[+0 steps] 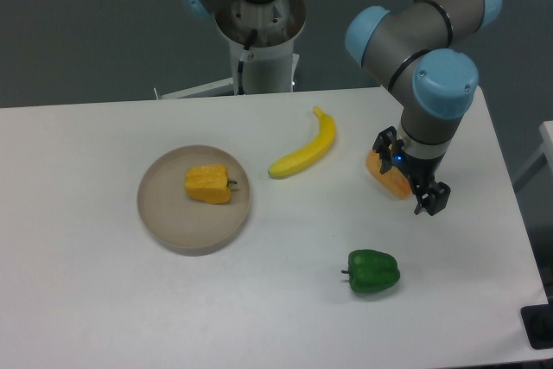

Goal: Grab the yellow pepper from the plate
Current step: 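Move the gripper from the orange object over to the plate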

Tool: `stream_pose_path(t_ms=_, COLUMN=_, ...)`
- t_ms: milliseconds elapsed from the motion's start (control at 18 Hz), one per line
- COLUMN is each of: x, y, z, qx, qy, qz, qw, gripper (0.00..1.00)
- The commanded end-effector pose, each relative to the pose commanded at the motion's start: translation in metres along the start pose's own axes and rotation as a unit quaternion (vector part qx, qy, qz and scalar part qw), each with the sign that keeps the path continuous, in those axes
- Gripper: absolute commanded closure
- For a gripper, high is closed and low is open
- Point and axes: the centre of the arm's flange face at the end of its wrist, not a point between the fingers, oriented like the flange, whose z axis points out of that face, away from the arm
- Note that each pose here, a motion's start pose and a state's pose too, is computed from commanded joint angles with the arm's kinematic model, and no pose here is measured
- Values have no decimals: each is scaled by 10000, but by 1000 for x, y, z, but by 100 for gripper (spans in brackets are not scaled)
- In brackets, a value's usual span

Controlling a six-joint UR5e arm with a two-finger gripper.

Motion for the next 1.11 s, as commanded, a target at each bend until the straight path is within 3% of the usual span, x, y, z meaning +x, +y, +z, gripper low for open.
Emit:
stream_pose_path(t_ms=444, x=4, y=-29, z=-8, qx=142, qy=-63, qz=38, qw=9999, gripper=0)
stream_pose_path(t_ms=667, x=20, y=-75, z=-14, qx=293, qy=-73, qz=-114, qw=9995, gripper=0)
stream_pose_path(t_ms=1111, x=83, y=-162, z=-22, qx=326, qy=4, qz=67, qw=9994, gripper=0)
